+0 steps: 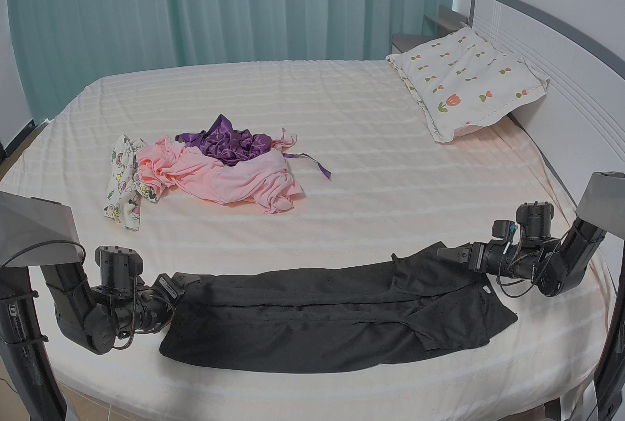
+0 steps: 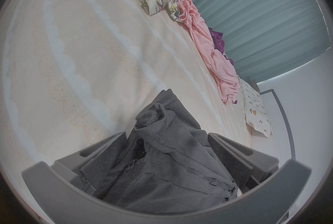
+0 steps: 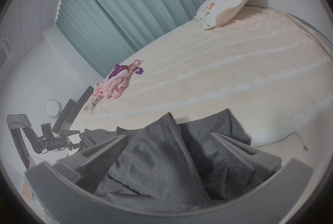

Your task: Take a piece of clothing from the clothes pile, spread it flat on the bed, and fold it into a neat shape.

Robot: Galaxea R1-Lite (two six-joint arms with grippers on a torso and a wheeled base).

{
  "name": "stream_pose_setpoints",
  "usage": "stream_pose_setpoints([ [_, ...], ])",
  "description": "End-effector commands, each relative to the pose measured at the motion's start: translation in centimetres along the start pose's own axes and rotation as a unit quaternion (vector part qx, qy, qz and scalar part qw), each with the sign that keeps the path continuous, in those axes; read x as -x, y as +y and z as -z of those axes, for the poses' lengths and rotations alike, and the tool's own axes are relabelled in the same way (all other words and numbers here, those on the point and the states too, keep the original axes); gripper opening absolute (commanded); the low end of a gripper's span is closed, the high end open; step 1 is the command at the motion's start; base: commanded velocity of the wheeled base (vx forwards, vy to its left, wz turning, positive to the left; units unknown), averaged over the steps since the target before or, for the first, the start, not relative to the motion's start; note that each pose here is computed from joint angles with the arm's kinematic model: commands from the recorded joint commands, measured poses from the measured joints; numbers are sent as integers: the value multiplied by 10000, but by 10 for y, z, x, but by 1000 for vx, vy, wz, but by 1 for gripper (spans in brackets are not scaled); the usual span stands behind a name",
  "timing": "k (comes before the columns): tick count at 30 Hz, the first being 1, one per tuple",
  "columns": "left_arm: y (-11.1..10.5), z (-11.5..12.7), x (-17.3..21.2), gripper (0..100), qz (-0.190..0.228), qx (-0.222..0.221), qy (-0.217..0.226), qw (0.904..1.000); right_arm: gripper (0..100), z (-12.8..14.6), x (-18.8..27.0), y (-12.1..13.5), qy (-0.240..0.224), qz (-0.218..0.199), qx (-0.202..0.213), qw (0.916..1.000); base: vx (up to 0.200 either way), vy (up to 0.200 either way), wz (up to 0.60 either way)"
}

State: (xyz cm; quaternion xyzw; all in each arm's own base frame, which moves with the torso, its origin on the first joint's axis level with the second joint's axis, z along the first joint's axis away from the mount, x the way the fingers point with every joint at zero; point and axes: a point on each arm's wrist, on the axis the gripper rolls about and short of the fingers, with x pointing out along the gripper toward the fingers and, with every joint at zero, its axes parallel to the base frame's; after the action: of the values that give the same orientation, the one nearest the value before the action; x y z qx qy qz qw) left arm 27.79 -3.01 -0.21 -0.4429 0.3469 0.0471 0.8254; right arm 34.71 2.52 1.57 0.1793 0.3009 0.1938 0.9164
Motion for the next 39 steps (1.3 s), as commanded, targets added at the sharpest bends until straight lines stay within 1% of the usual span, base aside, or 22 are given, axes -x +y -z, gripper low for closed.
stream_pose_setpoints([
  [1,1,0,-1,100,-17,5,6,10000,100,6,-5,-5,106,23,-49,9999,0,0,0],
  [3,1,0,-1,100,-23,6,10,10000,100,7,-5,-6,123,34,-40,9999,0,0,0],
  [4,1,0,-1,100,-23,6,10,10000,0,9,-5,-7,140,45,-38,9999,0,0,0],
  [9,1,0,-1,100,-23,6,10,10000,0,10,1,-16,123,125,-97,9998,0,0,0],
  [15,1,1,-1,100,-20,1,15,10000,0,11,18,-22,149,-1,-244,9996,0,0,0],
  [25,1,1,-1,100,-24,5,25,10000,0,26,35,-20,356,69,-381,9986,0,0,0],
  [33,0,1,-1,100,-7,18,23,10000,0,26,34,-20,158,48,-316,9994,0,0,0],
  [34,0,1,-1,100,-7,18,23,10000,100,26,34,-20,158,48,-316,9994,0,0,0],
  [39,-1,0,0,100,26,-4,-9,10000,100,22,37,-19,50,51,-305,9995,0,0,0],
])
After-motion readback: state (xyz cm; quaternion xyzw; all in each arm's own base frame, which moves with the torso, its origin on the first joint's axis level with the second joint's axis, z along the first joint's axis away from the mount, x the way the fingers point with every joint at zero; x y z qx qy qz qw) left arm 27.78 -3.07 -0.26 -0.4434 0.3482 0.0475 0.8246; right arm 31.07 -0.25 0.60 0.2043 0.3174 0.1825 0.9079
